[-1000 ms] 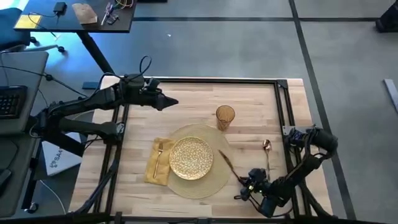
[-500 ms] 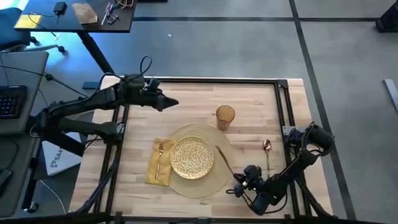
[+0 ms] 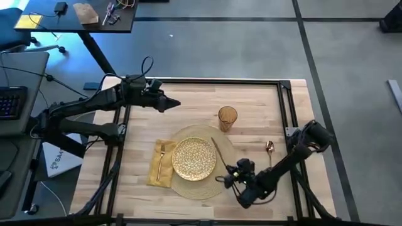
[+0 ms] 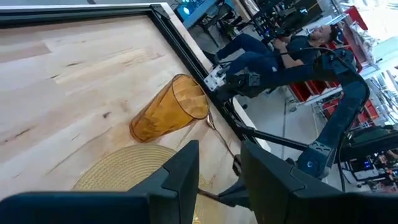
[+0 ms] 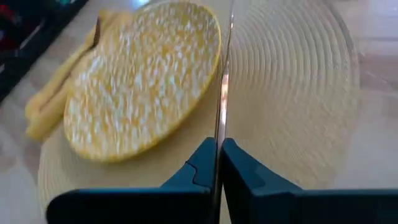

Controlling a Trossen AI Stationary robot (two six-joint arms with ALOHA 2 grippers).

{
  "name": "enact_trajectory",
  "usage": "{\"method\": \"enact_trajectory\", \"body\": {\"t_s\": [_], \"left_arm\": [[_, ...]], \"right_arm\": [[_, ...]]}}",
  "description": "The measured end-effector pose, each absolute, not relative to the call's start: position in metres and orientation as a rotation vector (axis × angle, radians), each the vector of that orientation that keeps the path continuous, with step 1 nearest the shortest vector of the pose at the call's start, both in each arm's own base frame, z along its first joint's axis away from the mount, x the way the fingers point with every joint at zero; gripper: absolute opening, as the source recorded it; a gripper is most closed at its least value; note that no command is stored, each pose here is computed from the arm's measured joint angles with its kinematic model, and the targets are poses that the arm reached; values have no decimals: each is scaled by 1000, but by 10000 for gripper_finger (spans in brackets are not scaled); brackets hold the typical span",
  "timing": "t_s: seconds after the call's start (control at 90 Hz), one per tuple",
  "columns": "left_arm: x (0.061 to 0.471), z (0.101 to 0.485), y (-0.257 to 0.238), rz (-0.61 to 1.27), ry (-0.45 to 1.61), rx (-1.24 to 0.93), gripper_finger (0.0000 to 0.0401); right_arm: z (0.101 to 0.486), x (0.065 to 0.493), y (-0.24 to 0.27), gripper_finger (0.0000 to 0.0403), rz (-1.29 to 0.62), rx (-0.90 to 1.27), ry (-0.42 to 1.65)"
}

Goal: Set table place
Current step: Put the bronze knife on the brown placemat to the right of the yellow plate

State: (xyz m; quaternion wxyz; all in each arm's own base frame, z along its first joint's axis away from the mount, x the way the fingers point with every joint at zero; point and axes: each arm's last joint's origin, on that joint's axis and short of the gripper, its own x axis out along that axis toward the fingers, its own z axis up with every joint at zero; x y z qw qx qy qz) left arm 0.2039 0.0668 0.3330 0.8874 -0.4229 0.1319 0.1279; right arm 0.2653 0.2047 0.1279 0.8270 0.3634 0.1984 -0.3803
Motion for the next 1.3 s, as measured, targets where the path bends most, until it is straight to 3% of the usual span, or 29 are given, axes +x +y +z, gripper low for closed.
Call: {"method": "enact_trajectory", "body": {"t_s": [0.456,1.011,1.122,1.3], "left_arm": [[204,333,67,263,276,-854,101],[205,336,67,250,242,-841,101],[206,339,68,240,217,-830,101],[206,341,68,232,199,-826,101]], "right_arm": [[121,286,195,0,-836,967,415],[116,292,195,2,-816,1041,515],[115,294,192,28,-800,1036,595],[114,299,185,110,-802,1029,647]]}}
